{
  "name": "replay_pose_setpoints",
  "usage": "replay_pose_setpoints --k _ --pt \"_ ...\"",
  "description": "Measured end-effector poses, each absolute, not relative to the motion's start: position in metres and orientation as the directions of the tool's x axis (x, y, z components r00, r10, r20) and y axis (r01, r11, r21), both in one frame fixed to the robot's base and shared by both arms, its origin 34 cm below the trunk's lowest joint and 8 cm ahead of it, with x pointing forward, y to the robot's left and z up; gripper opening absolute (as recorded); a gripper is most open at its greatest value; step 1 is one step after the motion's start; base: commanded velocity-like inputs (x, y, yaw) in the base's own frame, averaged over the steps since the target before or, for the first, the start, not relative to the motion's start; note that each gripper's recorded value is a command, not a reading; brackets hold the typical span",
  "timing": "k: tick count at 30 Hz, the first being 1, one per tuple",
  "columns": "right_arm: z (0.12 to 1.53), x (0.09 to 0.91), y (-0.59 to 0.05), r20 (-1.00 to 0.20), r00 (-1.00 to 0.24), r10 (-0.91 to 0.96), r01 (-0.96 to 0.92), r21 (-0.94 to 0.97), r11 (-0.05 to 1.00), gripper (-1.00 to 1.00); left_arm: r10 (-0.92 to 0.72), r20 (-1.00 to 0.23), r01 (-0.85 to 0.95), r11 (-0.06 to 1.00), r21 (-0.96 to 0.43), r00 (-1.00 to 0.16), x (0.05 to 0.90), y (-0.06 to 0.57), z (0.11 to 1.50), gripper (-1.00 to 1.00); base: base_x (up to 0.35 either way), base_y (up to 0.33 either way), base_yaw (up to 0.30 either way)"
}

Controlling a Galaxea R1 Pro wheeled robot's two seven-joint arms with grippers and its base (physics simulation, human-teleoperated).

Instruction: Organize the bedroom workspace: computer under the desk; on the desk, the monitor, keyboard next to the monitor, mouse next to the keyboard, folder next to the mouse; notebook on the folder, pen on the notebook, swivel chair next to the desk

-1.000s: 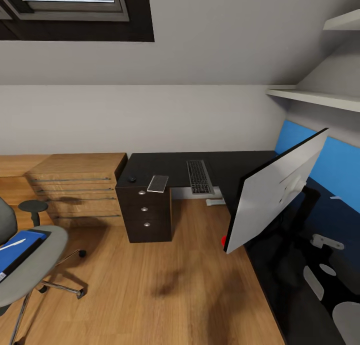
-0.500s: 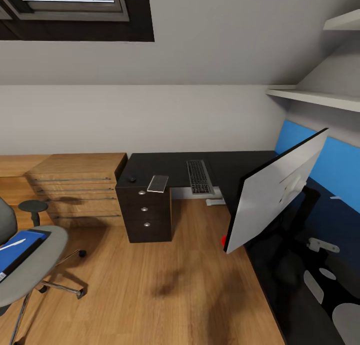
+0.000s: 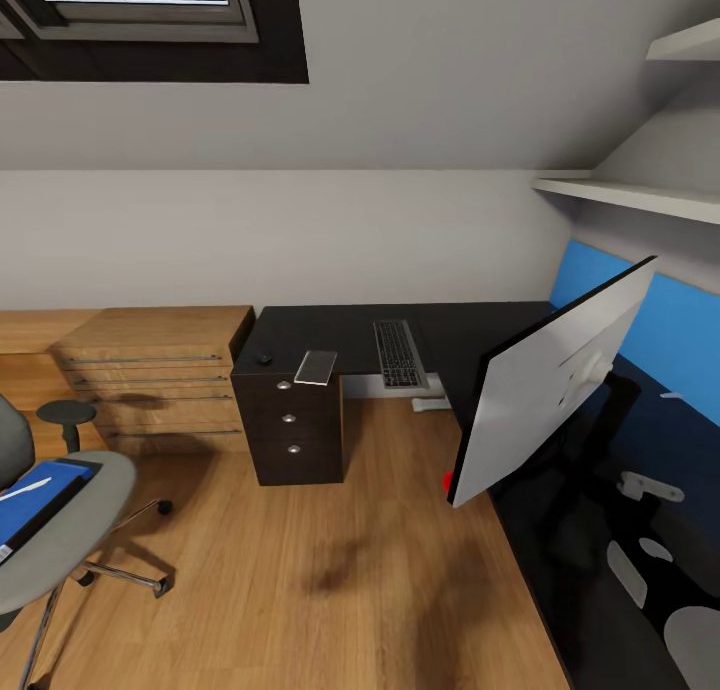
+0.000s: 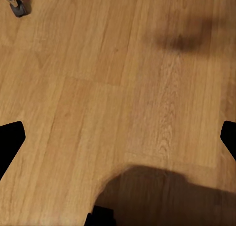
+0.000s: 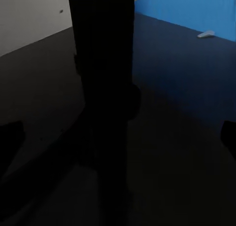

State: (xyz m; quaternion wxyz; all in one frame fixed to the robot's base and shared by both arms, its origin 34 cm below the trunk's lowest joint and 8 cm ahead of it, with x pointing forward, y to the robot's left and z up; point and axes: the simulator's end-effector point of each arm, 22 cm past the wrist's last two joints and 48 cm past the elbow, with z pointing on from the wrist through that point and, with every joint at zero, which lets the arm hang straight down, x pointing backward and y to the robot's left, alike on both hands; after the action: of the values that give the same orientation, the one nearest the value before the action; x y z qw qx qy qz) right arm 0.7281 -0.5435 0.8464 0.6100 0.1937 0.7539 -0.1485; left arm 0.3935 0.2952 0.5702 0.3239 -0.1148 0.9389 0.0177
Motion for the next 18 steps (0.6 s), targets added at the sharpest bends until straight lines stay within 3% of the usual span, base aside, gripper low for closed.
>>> replay_pose_setpoints --k 18 --pt "0.8488 0.7291 -0.5422 -0.980 -0.170 0.105 0.471 0.013 0.882 1.00 -0.203 -0.613 -0.225 0.973 -0.042 -0.764 0.3937 0.2940 0.5702 1.00 0.000 0.000 0.000"
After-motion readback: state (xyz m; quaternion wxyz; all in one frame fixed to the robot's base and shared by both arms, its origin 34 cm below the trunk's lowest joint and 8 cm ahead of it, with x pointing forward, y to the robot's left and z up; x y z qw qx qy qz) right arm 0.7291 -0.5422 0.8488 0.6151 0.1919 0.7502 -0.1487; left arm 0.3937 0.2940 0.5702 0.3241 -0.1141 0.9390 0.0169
